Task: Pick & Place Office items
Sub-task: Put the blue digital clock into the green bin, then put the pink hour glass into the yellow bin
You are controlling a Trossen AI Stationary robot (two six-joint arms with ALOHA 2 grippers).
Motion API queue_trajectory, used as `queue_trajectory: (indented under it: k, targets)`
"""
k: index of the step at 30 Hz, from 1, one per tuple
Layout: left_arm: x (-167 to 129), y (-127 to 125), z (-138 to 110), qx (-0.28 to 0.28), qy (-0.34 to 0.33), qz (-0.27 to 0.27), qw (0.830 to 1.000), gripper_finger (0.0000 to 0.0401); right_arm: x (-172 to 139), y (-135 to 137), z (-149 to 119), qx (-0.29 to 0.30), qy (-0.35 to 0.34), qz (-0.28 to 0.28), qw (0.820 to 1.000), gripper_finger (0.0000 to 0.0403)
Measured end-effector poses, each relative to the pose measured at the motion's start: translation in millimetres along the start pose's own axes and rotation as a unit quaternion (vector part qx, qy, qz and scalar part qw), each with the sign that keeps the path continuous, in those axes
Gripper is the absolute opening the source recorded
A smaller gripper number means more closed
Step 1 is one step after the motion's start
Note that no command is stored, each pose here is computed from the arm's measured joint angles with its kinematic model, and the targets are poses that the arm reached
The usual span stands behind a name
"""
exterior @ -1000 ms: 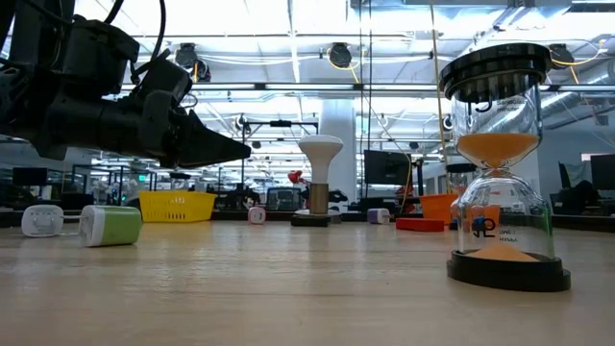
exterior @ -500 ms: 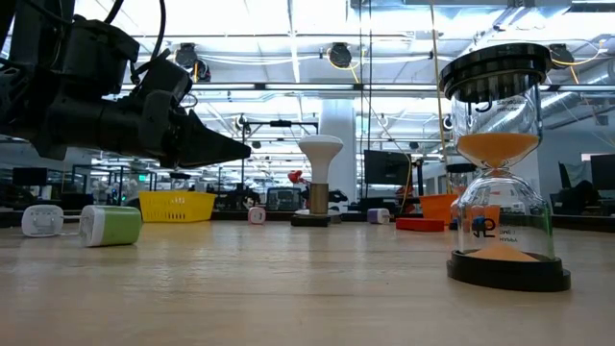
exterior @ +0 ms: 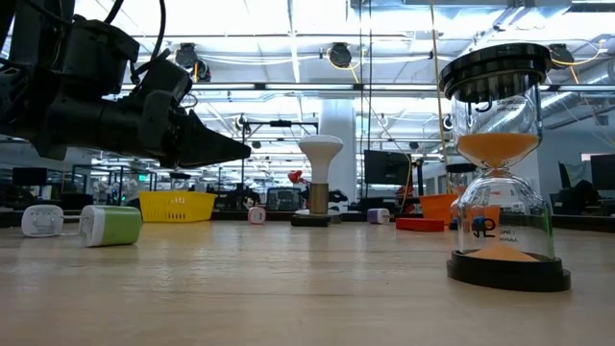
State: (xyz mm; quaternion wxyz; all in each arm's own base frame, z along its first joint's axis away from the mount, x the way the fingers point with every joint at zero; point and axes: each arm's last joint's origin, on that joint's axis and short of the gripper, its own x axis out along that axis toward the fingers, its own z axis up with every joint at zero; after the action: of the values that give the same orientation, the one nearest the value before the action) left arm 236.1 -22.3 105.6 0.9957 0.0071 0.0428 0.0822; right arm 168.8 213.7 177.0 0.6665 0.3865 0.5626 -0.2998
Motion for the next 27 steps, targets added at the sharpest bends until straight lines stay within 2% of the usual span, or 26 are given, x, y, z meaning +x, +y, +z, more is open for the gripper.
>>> queue_trajectory:
  k: [16, 27]
  targets:
    - [0.0, 0.0, 0.0, 0.0, 0.0, 0.0, 1.0, 0.0056, -0.1, 0.0, 0.4, -0.009, -0.001, 0.0, 1.0, 0.0177]
    - [0.0, 0.0, 0.0, 0.0, 0.0, 0.0, 1.0, 0.0056, 1.1, 4.0, 8.5, -0.025, 0.0, 0.004, 1.0, 0.0223]
